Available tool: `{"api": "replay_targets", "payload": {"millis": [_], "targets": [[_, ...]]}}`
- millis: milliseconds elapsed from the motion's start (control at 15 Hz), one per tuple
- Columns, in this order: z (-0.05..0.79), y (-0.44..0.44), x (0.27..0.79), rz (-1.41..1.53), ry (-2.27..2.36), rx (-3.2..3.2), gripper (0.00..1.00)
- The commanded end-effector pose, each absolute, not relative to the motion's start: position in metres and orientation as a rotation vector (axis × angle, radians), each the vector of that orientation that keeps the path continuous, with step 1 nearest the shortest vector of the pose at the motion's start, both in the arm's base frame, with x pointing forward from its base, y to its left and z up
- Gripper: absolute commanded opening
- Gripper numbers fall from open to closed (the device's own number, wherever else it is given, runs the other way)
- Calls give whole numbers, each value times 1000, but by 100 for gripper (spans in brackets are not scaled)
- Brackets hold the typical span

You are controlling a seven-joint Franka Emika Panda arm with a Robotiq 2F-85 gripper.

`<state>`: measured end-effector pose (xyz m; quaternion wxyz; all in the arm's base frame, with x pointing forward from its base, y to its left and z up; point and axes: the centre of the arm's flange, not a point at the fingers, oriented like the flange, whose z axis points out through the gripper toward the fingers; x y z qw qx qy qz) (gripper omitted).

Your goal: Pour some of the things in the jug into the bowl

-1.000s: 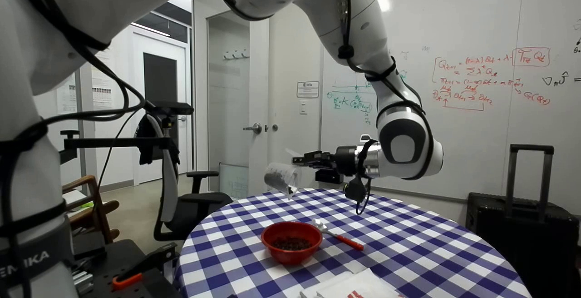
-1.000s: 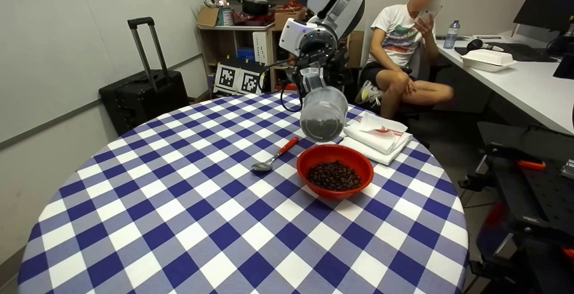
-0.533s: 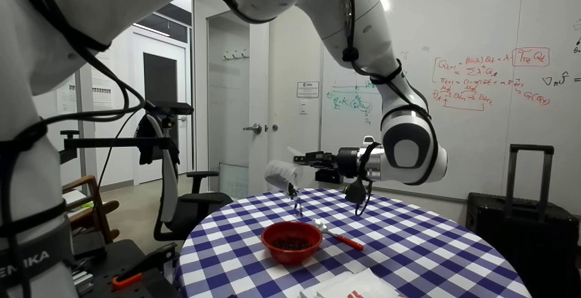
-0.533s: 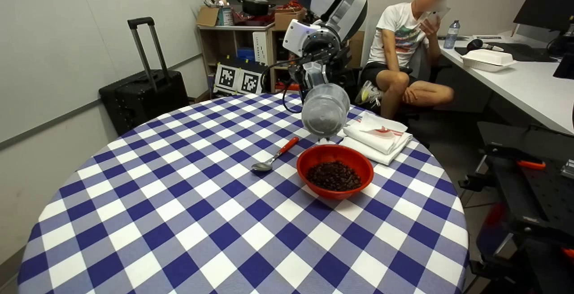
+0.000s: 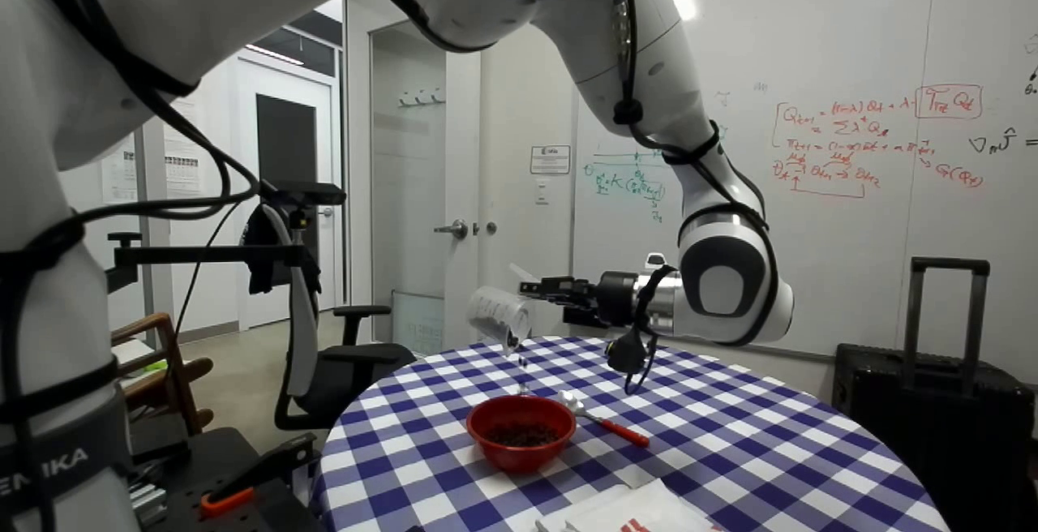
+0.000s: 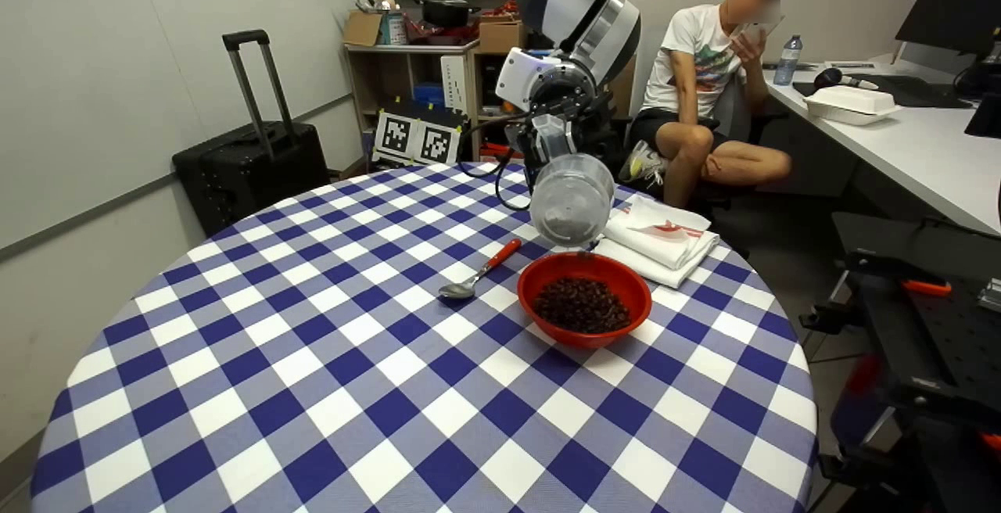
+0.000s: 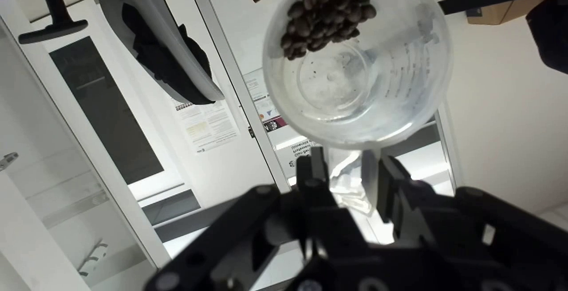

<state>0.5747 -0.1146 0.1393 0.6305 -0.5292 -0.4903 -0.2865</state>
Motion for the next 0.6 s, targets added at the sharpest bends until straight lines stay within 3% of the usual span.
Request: {"api": "replay_targets", "payload": {"millis": [0, 533], "targets": [[141, -119, 576, -704, -1106, -1156, 7], [148, -113, 576, -648, -1168, -1251, 7]]}}
